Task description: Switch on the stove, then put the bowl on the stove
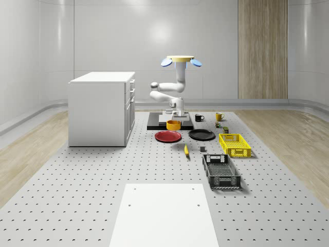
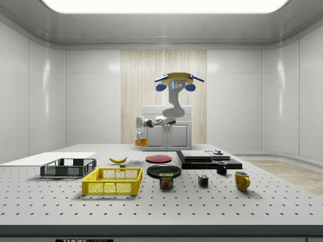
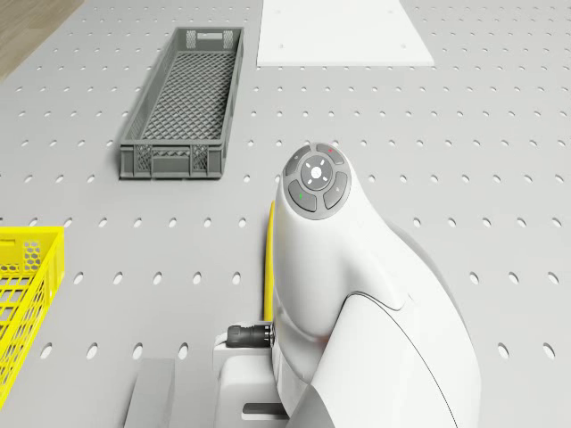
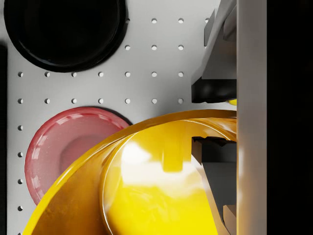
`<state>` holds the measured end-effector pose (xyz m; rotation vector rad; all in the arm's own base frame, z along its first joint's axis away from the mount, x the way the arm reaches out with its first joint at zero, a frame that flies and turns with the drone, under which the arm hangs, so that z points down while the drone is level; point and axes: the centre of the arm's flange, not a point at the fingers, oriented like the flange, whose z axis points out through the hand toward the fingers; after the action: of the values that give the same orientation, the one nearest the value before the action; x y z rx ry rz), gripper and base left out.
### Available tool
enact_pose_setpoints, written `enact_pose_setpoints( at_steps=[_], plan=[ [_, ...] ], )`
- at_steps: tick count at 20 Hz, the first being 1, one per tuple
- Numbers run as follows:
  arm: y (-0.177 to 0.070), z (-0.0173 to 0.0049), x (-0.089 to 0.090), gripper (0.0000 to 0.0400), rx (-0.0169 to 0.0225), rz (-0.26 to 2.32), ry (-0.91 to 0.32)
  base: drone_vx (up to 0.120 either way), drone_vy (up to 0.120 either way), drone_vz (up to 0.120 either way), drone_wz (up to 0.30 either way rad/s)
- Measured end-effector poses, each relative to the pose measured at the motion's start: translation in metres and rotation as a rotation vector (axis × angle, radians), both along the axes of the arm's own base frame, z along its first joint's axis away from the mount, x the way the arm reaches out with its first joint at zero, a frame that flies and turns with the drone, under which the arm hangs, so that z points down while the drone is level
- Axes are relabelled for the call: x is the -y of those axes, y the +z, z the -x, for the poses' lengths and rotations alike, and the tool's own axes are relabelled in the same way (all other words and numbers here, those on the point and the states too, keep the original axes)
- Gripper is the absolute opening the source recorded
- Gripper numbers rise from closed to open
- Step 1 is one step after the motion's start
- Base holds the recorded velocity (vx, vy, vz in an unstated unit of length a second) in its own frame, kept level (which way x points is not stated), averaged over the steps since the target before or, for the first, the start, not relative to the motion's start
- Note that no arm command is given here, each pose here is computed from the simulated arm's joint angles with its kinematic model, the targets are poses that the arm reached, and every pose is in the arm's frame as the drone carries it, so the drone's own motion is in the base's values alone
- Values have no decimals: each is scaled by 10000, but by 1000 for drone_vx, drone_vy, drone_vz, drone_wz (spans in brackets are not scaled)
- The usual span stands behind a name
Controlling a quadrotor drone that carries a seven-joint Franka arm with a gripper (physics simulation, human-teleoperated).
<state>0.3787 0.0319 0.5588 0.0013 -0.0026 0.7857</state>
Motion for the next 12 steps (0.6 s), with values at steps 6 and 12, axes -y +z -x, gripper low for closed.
enact_pose_setpoints(
  at_steps=[6,12],
  plan=[
    [0,0,0,100,0,0,0,-120,0,13,0],
    [0,0,0,100,0,0,0,-120,0,0,0]
  ],
)
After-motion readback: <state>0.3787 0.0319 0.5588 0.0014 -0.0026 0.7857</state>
